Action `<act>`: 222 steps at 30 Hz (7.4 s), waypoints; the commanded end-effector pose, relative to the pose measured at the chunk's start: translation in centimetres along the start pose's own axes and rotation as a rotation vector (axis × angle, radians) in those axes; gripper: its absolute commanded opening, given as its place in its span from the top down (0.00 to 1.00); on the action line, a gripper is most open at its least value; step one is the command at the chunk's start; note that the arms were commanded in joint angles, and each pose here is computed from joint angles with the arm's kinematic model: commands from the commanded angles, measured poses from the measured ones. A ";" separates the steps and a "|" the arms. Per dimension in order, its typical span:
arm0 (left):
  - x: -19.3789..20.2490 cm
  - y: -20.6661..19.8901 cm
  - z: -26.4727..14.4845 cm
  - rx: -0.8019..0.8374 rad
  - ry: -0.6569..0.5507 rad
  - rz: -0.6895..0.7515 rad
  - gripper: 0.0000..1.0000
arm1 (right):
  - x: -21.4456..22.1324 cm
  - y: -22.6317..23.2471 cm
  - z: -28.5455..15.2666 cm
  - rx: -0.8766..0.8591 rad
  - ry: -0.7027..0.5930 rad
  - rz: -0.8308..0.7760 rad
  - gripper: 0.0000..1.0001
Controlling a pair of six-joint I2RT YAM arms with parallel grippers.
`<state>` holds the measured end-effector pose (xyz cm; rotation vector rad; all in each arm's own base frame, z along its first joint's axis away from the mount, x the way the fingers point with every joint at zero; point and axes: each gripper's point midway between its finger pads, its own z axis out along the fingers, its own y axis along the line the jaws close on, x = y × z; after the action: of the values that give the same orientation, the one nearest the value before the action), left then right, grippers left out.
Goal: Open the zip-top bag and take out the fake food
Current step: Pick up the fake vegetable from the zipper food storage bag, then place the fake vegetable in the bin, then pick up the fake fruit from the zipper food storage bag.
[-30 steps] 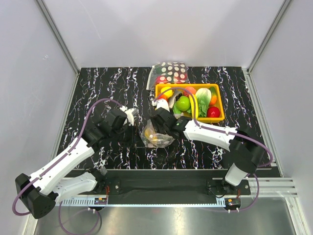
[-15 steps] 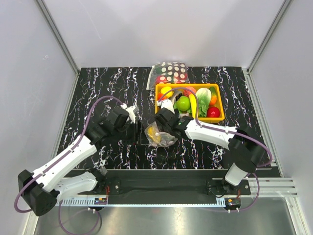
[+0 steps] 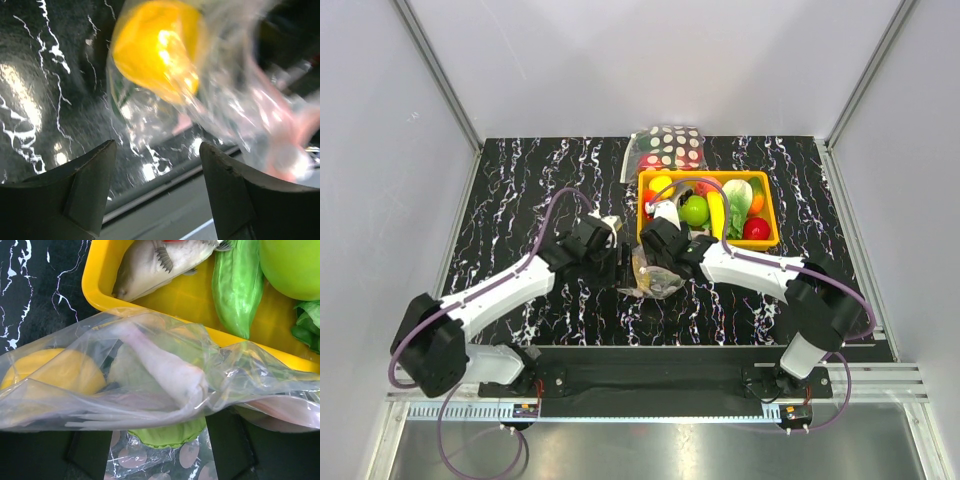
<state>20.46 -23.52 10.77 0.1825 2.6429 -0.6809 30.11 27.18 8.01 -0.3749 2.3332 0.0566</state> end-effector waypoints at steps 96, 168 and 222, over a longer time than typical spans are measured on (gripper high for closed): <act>1.4 9.2 -1.6 -0.453 -0.042 -0.061 1.00 | -4.8 3.5 -23.6 -0.629 0.127 0.234 1.00; -4.1 10.4 -2.2 -0.258 0.008 0.000 1.00 | -17.7 -10.0 7.1 -0.158 0.088 0.131 0.35; -7.1 18.6 -2.9 -0.215 -0.020 -0.517 1.00 | 2.5 11.9 -19.6 -0.861 0.246 -0.278 0.62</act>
<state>28.16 -5.39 6.21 -0.5759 2.7952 -0.4541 12.14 34.20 19.92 -1.1622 2.3766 0.9438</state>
